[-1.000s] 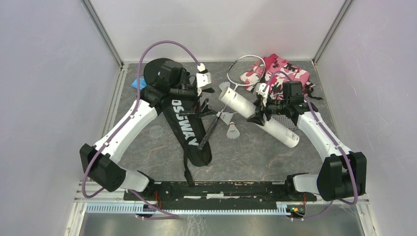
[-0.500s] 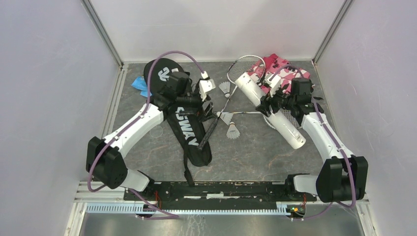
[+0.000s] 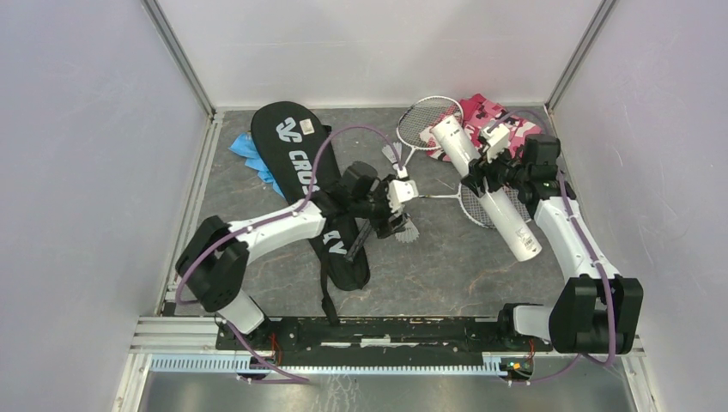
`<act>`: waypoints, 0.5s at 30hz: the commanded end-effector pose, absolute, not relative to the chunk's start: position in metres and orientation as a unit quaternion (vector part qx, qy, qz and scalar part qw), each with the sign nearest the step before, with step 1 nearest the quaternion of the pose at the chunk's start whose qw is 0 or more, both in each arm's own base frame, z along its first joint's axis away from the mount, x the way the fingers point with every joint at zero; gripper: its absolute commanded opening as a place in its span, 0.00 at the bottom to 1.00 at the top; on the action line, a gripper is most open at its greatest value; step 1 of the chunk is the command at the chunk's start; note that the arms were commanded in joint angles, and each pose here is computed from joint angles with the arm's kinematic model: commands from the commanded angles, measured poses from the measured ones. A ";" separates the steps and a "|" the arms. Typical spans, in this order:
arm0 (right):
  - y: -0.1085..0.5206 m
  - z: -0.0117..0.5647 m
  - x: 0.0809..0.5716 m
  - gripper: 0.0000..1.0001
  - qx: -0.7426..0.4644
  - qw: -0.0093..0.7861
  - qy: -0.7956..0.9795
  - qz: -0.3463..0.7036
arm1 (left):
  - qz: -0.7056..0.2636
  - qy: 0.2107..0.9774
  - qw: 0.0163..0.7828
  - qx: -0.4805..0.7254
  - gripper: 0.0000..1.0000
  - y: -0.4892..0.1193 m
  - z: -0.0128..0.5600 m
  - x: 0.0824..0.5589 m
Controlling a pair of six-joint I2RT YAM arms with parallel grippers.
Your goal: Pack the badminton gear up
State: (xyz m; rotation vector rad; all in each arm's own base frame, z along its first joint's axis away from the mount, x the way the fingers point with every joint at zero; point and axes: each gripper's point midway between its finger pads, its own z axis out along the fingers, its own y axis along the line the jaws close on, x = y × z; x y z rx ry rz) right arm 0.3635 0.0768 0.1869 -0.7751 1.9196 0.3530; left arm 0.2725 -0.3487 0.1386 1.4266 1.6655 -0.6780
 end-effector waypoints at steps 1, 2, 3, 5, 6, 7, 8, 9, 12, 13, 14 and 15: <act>0.068 0.206 0.370 0.41 -0.313 0.533 0.776 0.130 | -0.231 0.668 0.453 0.544 0.78 -0.373 0.133 0.287; 0.067 0.206 0.370 0.41 -0.312 0.533 0.776 0.130 | -0.223 0.669 0.454 0.544 0.77 -0.377 0.129 0.287; 0.067 0.205 0.370 0.42 -0.312 0.532 0.776 0.132 | -0.216 0.669 0.456 0.546 0.76 -0.381 0.126 0.286; 0.067 0.204 0.369 0.42 -0.312 0.532 0.776 0.135 | -0.199 0.674 0.455 0.547 0.75 -0.388 0.118 0.287; 0.067 0.203 0.369 0.42 -0.312 0.531 0.776 0.137 | -0.192 0.675 0.454 0.548 0.73 -0.391 0.114 0.287; 0.068 0.202 0.369 0.42 -0.313 0.530 0.775 0.141 | -0.182 0.677 0.453 0.551 0.72 -0.394 0.109 0.288; 0.068 0.201 0.369 0.42 -0.312 0.529 0.776 0.144 | -0.172 0.677 0.452 0.554 0.70 -0.396 0.105 0.288; 0.069 0.200 0.368 0.42 -0.313 0.528 0.776 0.146 | -0.161 0.678 0.453 0.556 0.69 -0.397 0.103 0.290; 0.070 0.199 0.368 0.42 -0.314 0.526 0.776 0.151 | -0.153 0.677 0.446 0.565 0.66 -0.399 0.097 0.288; 0.070 0.198 0.368 0.42 -0.314 0.525 0.776 0.151 | -0.152 0.677 0.444 0.568 0.64 -0.400 0.095 0.287; 0.070 0.198 0.368 0.42 -0.314 0.525 0.777 0.151 | -0.149 0.676 0.442 0.570 0.62 -0.399 0.094 0.287; 0.070 0.198 0.368 0.42 -0.315 0.525 0.776 0.152 | -0.147 0.676 0.439 0.573 0.60 -0.399 0.091 0.287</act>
